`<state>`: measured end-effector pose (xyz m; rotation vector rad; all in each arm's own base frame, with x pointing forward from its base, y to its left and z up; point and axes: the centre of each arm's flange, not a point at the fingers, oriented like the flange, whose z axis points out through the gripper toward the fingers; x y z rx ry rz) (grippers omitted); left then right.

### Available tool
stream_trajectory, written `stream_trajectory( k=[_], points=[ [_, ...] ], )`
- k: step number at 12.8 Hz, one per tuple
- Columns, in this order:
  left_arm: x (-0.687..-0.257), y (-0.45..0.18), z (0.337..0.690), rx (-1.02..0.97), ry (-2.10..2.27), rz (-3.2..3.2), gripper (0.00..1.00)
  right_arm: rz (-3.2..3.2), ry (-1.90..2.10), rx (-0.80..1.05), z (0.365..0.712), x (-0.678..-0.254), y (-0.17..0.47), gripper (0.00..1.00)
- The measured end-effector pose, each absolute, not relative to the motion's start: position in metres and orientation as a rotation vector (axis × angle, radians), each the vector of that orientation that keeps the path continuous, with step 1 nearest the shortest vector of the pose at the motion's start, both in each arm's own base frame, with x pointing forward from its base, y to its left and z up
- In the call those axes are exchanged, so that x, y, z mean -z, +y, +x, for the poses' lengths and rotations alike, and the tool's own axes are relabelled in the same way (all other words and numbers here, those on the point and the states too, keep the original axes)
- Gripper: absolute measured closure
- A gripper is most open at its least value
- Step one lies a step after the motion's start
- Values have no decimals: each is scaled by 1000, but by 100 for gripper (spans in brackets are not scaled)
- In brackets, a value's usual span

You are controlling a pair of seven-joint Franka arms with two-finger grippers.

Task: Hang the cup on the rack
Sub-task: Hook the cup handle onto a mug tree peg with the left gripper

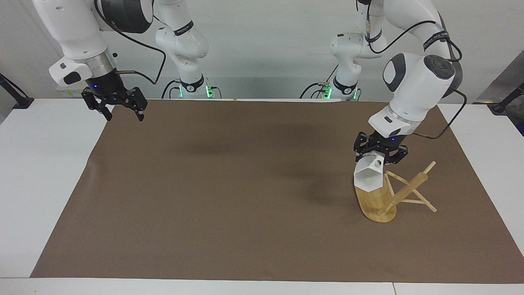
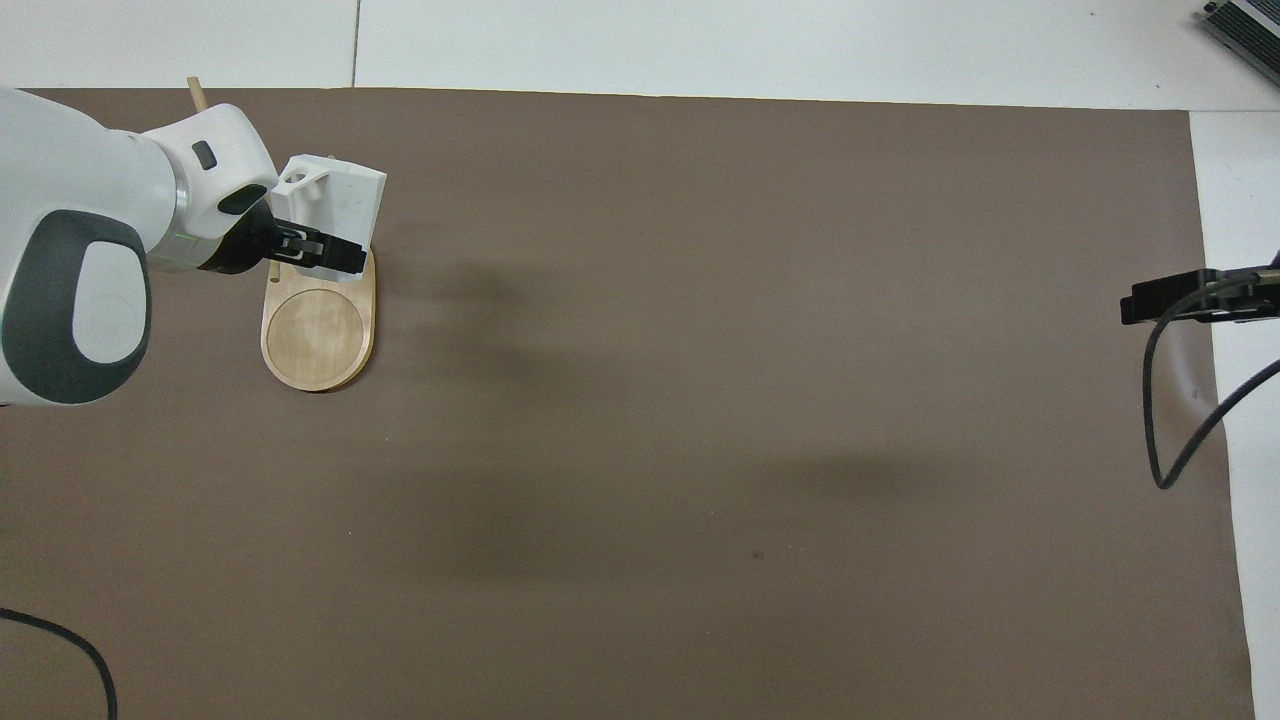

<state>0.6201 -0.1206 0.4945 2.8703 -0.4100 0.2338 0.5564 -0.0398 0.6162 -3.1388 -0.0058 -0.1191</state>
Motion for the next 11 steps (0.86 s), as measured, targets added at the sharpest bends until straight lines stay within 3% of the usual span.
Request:
stream_trajectory(
  k=[11],
  points=[
    [-497,-111,631,-213,32,2838,27,-3141,57,121,553,-617,-63,0]
  ],
)
